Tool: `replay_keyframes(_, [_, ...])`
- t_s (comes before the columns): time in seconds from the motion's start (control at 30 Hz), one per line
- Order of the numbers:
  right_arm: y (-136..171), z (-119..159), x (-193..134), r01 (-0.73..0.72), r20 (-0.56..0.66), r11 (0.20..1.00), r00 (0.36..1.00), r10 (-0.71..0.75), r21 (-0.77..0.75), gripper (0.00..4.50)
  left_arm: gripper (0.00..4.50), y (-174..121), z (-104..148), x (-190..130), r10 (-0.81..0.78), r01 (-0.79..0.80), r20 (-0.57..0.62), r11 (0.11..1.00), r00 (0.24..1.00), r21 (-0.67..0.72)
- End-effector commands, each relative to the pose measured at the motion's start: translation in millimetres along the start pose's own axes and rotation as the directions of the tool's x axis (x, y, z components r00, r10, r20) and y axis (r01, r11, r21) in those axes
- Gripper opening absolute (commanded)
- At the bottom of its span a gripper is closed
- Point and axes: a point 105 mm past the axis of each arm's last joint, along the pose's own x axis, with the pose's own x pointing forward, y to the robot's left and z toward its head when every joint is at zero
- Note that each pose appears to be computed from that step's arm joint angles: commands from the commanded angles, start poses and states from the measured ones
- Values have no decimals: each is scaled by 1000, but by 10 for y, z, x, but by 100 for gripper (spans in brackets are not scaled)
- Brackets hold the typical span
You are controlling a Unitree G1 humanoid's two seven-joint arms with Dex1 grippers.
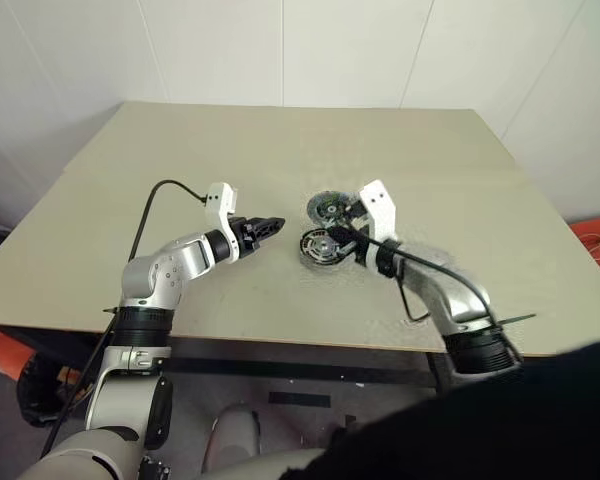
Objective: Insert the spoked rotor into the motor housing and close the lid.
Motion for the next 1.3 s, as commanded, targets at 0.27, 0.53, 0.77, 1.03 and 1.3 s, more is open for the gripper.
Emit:
replay_keyframes(0.27, [179, 238, -211, -174, -59, 956, 985, 164, -238, 126, 256, 95, 325, -70, 19, -23, 94, 999, 995, 32])
replay_keyframes(0.53, [296, -99, -119, -280, -193, 934, 951, 240, -220, 336, 256, 118, 305, -70, 30, -33, 95, 999, 995, 25])
replay_keyframes(0.77, [139, -187, -52, -270, -287, 922, 939, 189, -277, 336, 256, 146, 279, -94, 44, -46, 100, 999, 994, 14])
replay_keyframes(1.03, [137, 529, -77, -326, -282, 822, 936, 211, -467, 336, 256, 148, 186, -69, 49, -48, 92, 999, 995, -15])
replay_keyframes(1.3, [277, 298, -415, -600, -546, 684, 766, 340, -416, 336, 256, 184, 160, -53, 65, -60, 110, 997, 992, -43])
